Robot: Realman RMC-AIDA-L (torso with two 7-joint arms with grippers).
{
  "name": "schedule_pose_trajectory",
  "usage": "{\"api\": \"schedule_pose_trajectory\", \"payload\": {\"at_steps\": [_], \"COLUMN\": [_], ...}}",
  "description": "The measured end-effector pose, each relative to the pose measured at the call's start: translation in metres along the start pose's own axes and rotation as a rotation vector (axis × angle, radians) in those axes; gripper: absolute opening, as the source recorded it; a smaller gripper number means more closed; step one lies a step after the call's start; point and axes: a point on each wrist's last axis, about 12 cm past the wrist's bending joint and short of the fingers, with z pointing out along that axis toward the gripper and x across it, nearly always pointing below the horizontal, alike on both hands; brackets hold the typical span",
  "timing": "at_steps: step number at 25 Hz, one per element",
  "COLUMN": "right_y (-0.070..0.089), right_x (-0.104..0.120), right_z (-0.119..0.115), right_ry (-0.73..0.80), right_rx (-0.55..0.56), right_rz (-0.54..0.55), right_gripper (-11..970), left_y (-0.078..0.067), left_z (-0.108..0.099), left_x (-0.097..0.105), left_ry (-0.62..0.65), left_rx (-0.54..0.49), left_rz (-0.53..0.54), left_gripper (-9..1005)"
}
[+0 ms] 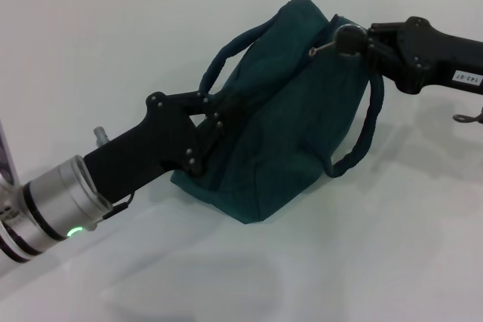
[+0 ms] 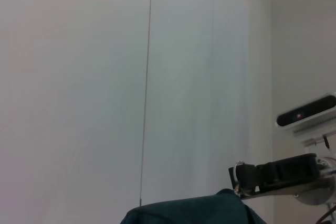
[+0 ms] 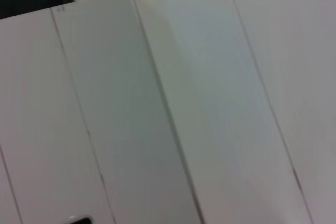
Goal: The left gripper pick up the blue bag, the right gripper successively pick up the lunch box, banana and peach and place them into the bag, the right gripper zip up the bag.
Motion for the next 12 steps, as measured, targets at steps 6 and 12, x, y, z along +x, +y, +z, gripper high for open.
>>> {"api": "schedule_pose_trajectory", "payload": {"at_steps": [6,12], "right_y": [-0.004,-0.005], "right_x": [0.002,0.007], "right_z": [-0.013,-0.026], "right_ry": [-0.037,-0.097], "right_rx": [0.075,0.171], "right_rz": [-0.018,-0.054], "right_gripper": [15,15], "left_y": [0.000,0.000], "left_z": [-0.005,-0.008], "left_x": [-0.001,-0.001], "left_ry": [-0.004,-0.009], "left_rx": [-0.015,-0.029], "left_rz": [0.010,0.013], "left_gripper": [57,58]}}
